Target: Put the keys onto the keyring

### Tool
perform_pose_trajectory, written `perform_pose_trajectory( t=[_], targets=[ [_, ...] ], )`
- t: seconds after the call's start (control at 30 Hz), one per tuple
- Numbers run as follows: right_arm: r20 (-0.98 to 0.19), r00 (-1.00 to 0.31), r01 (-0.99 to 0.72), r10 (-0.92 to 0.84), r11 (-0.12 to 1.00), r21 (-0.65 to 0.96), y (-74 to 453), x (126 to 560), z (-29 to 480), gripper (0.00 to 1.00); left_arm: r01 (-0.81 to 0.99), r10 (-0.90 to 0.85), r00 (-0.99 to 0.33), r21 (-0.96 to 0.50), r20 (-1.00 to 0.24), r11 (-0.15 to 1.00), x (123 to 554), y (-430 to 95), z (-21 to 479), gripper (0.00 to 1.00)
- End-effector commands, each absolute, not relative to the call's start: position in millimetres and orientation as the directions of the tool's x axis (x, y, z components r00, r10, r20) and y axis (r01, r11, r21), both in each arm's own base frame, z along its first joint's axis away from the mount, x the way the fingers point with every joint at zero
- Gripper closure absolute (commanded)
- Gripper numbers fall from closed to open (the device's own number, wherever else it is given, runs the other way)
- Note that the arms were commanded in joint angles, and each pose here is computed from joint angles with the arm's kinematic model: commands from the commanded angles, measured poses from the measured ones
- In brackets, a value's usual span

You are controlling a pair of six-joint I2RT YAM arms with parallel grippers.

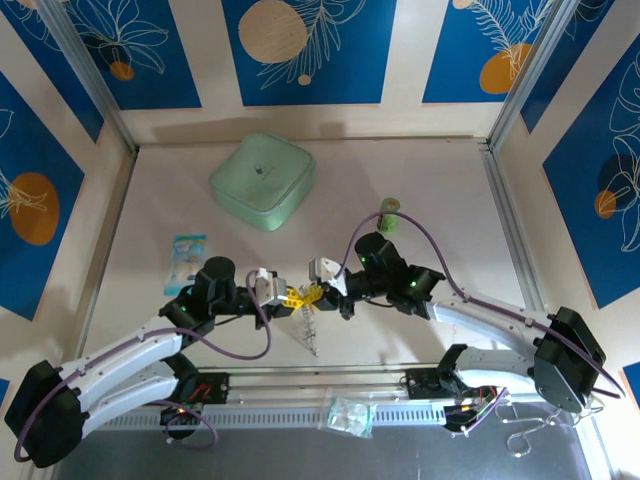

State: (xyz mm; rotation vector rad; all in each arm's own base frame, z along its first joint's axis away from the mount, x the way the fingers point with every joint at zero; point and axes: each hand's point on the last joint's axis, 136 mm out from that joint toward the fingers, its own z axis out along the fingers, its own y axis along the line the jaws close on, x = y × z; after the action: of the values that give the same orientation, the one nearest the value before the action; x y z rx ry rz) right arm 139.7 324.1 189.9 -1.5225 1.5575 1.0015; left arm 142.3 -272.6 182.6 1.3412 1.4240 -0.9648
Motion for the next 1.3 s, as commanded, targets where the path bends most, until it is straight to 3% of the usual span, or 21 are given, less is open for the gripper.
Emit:
perform_pose_trajectory(
  t=[0.0,0.23,0.47,0.57,0.67,0.93,1.27],
  targets=[
    [-0.874,0.000,-0.999,-0.485,-0.030,0.017,324.1,135.2,190.9,1.00,0.988,0.284,0.073,0.108,-0.956,0.113,147.5,-273.0,193.7,0.78],
    [-0.808,0.046,-0.998,-0.587,-0.070,-0.006,323.4,132.0,182.9,1.00,0.989,0.351,0.087,0.122,-0.932,0.078,145.0,-271.1,186.2,0.83],
    [-0.815,0.057,-0.996,-0.577,-0.085,-0.010,330.1,131.3,190.3,1.00,0.991,0.349,0.101,0.126,-0.932,0.050,141.0,-272.0,188.1,1.00],
    [-0.836,0.025,-0.999,-0.548,-0.037,-0.006,326.5,136.3,191.7,0.76,0.990,0.333,0.102,0.128,-0.937,0.057,140.9,-272.1,191.5,1.00],
    [-0.856,-0.026,-1.000,-0.516,0.025,0.016,319.8,139.8,190.9,0.67,0.988,0.282,0.097,0.127,-0.954,0.089,143.1,-272.7,198.2,1.00],
    [-0.867,-0.103,-0.989,-0.488,0.140,0.039,312.5,142.1,177.6,0.63,0.988,0.231,0.063,0.093,-0.971,0.123,144.2,-272.3,201.5,1.00],
    [-0.870,-0.099,-0.990,-0.483,0.137,0.037,314.1,141.7,175.7,0.67,0.988,0.239,0.049,0.082,-0.970,0.129,144.7,-271.7,199.0,1.00]
  ],
)
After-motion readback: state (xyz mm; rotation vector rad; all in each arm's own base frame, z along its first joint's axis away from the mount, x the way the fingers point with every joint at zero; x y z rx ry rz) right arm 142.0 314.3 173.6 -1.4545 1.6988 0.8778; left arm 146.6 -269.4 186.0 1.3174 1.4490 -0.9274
